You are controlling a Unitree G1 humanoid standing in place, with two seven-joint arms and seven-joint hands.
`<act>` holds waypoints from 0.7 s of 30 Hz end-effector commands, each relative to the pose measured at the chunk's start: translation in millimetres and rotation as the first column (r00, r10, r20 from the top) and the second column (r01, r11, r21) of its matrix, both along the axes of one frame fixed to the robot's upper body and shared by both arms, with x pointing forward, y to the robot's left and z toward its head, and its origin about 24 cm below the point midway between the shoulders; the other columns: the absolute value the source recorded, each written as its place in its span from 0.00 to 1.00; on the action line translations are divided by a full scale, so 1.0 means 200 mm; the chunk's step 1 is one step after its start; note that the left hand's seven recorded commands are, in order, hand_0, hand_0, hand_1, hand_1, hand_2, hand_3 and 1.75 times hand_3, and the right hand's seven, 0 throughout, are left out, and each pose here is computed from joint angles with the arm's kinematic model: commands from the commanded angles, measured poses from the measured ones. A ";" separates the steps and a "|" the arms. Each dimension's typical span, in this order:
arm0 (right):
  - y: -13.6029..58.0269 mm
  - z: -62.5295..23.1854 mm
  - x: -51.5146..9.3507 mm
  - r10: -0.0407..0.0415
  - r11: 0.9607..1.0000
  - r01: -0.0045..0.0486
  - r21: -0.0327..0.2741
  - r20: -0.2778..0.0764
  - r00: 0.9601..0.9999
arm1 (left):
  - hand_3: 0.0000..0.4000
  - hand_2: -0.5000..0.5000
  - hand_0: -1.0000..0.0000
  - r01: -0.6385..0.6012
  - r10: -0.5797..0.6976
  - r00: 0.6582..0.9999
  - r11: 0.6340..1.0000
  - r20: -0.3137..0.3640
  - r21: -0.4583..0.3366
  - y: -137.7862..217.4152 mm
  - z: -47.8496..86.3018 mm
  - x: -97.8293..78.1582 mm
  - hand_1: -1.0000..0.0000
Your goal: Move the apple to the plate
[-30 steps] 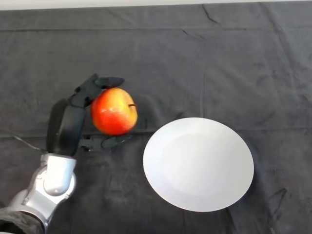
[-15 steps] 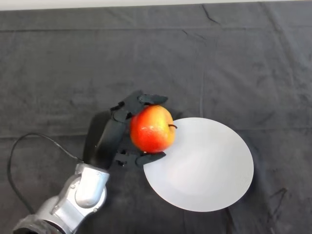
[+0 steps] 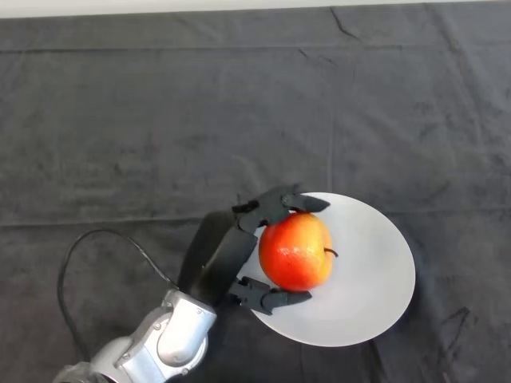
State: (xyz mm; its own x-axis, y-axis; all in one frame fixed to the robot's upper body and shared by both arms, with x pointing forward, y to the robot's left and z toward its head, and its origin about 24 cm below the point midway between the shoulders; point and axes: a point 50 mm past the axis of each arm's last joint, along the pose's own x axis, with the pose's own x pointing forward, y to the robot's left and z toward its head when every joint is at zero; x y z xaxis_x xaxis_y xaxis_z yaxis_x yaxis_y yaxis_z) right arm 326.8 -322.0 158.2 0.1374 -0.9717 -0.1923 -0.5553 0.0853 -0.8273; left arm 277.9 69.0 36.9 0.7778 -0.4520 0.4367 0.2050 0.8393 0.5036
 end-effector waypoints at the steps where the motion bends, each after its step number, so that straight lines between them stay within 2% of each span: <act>1: -0.038 0.022 -0.012 -0.017 1.000 0.017 -0.008 0.003 1.000 | 1.00 0.46 0.00 0.004 -0.004 1.000 1.000 0.009 0.019 0.00 0.01 0.02 0.08; 3: -0.038 0.022 -0.012 -0.017 1.000 0.017 -0.008 0.003 1.000 | 1.00 0.45 0.00 0.009 -0.009 1.000 1.000 0.002 0.029 0.00 0.00 0.03 0.09; 4: -0.038 0.022 -0.012 -0.017 1.000 0.017 -0.008 0.003 1.000 | 0.90 0.49 0.10 0.011 -0.011 1.000 0.999 -0.001 0.033 0.00 0.00 0.03 0.13; 5: -0.038 0.022 -0.012 -0.017 1.000 0.017 -0.008 0.003 1.000 | 0.86 0.53 0.19 0.012 -0.012 1.000 0.999 -0.004 0.038 0.00 0.00 0.03 0.14; 6: -0.038 0.022 -0.012 -0.017 1.000 0.017 -0.008 0.003 1.000 | 0.75 0.63 0.50 0.013 -0.013 1.000 0.999 -0.007 0.043 0.00 -0.01 0.03 0.25; 7: -0.038 0.022 -0.012 -0.017 1.000 0.017 -0.008 0.003 1.000 | 0.71 0.69 0.67 0.014 -0.013 1.000 0.999 -0.010 0.047 0.00 -0.01 0.03 0.29; 8: -0.038 0.022 -0.012 -0.017 1.000 0.017 -0.008 0.003 1.000 | 0.65 0.76 0.87 0.014 -0.013 1.000 0.999 -0.013 0.052 0.00 -0.01 0.03 0.35; 9: -0.038 0.022 -0.012 -0.017 1.000 0.017 -0.008 0.003 1.000 | 0.61 0.81 1.00 0.014 -0.013 1.000 0.998 -0.015 0.056 0.00 -0.01 0.03 0.39; 13: -0.038 0.022 -0.012 -0.016 1.000 0.017 -0.008 0.003 1.000 | 0.51 0.75 1.00 0.012 -0.010 1.000 0.997 -0.022 0.071 0.01 -0.02 0.04 0.49; 15: -0.038 0.022 -0.012 -0.016 1.000 0.017 -0.008 0.003 1.000 | 0.42 0.71 1.00 0.010 -0.008 1.000 0.997 -0.025 0.076 0.01 -0.02 0.04 0.58; 16: -0.038 0.022 -0.012 -0.016 1.000 0.017 -0.008 0.003 1.000 | 0.17 0.59 1.00 0.009 -0.006 1.000 0.997 -0.027 0.079 0.01 -0.02 0.04 0.83; 18: -0.038 0.022 -0.012 -0.016 1.000 0.017 -0.008 0.003 1.000 | 0.00 0.50 1.00 0.006 -0.004 1.000 0.997 -0.029 0.083 0.01 -0.03 0.05 1.00; 21: -0.038 0.022 -0.012 -0.016 1.000 0.017 -0.008 0.003 1.000 | 0.00 0.50 1.00 0.003 0.000 0.999 0.996 -0.032 0.088 0.01 -0.03 0.05 1.00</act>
State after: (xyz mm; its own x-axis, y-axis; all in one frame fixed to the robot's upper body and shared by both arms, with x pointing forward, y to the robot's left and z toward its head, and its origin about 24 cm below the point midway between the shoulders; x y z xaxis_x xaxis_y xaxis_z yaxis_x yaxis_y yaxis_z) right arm 326.8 -321.9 158.2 0.1374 -0.9717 -0.1924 -0.5553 0.0852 -0.8273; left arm 279.3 62.0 33.8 0.7708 -0.4879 0.4096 0.2415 0.8189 0.5207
